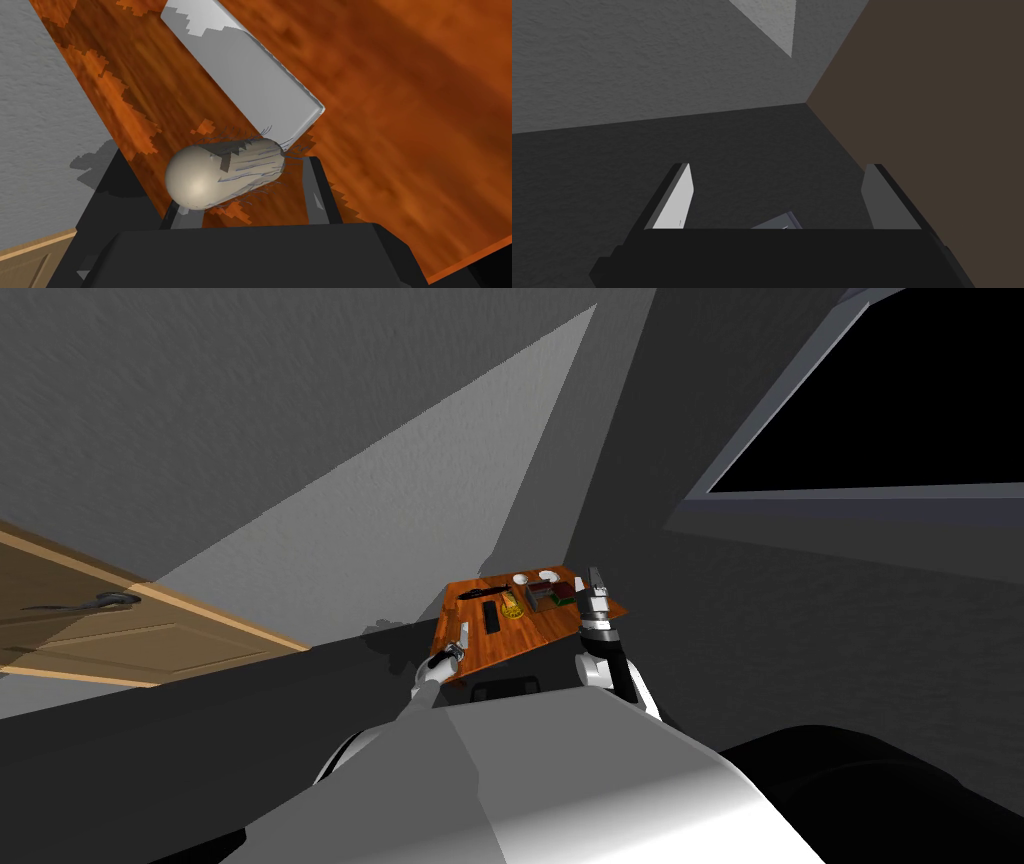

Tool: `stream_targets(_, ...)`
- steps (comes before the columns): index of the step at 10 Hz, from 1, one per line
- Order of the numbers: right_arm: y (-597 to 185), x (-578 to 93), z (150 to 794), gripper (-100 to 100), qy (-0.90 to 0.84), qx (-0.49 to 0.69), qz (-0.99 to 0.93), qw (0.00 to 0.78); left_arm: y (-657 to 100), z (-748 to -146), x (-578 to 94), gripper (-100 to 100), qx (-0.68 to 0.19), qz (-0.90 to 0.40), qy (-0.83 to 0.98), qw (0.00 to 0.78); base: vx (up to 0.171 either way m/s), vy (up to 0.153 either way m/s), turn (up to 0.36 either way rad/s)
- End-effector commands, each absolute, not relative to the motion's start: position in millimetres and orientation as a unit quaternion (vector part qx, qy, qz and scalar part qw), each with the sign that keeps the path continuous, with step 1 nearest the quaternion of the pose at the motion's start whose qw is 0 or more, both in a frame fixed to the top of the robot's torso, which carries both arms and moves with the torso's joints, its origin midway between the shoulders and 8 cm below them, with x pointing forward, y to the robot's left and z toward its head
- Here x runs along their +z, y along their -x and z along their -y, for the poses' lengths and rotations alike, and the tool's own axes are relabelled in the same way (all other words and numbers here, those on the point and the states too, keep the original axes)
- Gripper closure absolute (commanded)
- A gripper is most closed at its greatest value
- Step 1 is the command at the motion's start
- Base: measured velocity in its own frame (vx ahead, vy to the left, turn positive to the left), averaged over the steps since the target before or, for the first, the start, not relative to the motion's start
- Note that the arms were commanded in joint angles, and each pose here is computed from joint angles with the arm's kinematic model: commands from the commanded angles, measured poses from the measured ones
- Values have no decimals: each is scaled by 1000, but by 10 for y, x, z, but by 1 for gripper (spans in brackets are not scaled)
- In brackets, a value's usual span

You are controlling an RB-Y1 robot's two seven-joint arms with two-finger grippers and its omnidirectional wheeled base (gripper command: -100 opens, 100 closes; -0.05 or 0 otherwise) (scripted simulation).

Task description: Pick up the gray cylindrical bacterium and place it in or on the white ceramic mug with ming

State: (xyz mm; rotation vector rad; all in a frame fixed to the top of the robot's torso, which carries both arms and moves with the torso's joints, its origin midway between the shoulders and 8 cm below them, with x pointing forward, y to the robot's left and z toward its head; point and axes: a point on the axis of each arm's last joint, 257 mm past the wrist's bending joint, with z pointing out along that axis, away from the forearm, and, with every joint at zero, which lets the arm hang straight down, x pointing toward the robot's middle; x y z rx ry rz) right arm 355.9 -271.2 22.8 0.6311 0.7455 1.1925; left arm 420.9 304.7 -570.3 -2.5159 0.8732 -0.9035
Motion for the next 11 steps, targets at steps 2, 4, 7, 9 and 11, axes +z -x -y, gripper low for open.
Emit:
stream_targets(2, -3559, 228, 2711, 0, -285, 539, -337, 717, -4346, -3158, -5598, 100, -317, -307, 882, 164, -94, -58, 12)
stream_targets(4, -3559, 228, 2711, 0, -285, 539, -337, 717, -4325, -3152, -5617, 0, -317, -307, 882, 165, -29, -26, 3)
stream_targets(7, -3559, 228, 2711, 0, -285, 539, -337, 717, -4394, -3231, -5542, 100, -328, -320, 868, 192, -96, -24, 22)
stream_targets(9, -3559, 228, 2711, 0, -285, 539, -337, 717, -4462, -3288, -5466, 100, -337, -331, 856, 212, -54, -48, 8)
stream_targets(11, -3559, 228, 2711, 0, -285, 539, -337, 717, -4541, -3360, -5367, 100, -347, -345, 839, 238, -33, -32, 7)
